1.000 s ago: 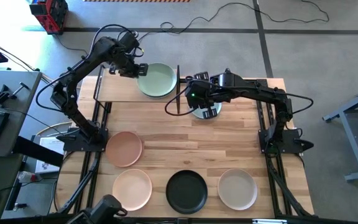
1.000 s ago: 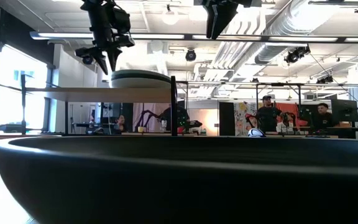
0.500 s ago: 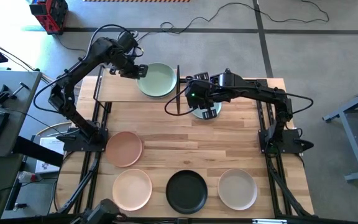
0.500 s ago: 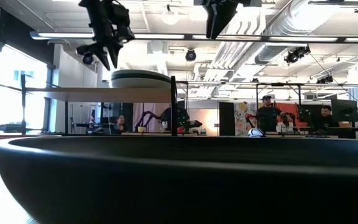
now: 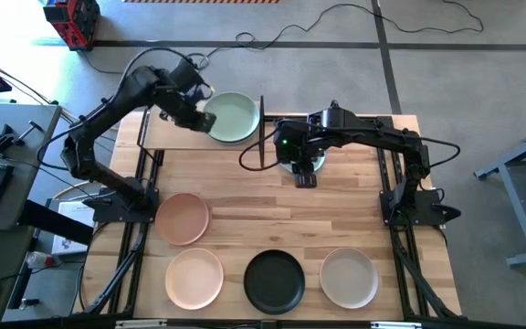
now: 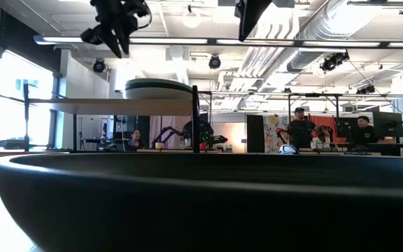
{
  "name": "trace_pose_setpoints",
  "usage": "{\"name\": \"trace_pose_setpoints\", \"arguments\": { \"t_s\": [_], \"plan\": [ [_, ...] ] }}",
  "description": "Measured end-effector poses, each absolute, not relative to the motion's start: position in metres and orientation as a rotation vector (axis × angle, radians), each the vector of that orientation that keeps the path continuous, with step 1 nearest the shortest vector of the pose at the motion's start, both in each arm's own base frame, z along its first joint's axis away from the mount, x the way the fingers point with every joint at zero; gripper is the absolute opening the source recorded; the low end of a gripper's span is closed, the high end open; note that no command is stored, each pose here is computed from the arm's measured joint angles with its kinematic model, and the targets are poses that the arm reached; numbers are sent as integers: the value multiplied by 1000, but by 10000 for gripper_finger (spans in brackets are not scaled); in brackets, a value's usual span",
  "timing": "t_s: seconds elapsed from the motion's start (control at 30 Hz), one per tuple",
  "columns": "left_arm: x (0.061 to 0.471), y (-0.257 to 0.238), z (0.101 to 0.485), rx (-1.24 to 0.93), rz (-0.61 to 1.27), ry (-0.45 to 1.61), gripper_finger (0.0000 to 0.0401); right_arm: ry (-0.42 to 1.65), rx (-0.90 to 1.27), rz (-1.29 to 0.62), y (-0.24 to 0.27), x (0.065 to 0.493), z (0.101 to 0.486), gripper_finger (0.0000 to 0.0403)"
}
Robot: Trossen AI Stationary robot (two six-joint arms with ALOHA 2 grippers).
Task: Place and stack plates onto a shelf
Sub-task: Stack the black plate on top of the green plate on the shelf
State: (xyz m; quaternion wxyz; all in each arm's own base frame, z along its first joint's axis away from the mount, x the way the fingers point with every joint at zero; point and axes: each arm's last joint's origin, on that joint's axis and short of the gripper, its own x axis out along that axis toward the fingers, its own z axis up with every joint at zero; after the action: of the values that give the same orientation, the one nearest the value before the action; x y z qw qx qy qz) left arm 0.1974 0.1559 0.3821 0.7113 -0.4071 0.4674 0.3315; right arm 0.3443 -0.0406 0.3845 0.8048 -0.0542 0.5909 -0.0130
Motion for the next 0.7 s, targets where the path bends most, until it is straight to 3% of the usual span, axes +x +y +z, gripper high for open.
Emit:
{"name": "trace_pose_setpoints", "arguments": {
  "t_s": [0.7],
  "plan": [
    [237,58,378,-553,333,1293,90,1306,182,-80,8,342,383,133]
  ]
}}
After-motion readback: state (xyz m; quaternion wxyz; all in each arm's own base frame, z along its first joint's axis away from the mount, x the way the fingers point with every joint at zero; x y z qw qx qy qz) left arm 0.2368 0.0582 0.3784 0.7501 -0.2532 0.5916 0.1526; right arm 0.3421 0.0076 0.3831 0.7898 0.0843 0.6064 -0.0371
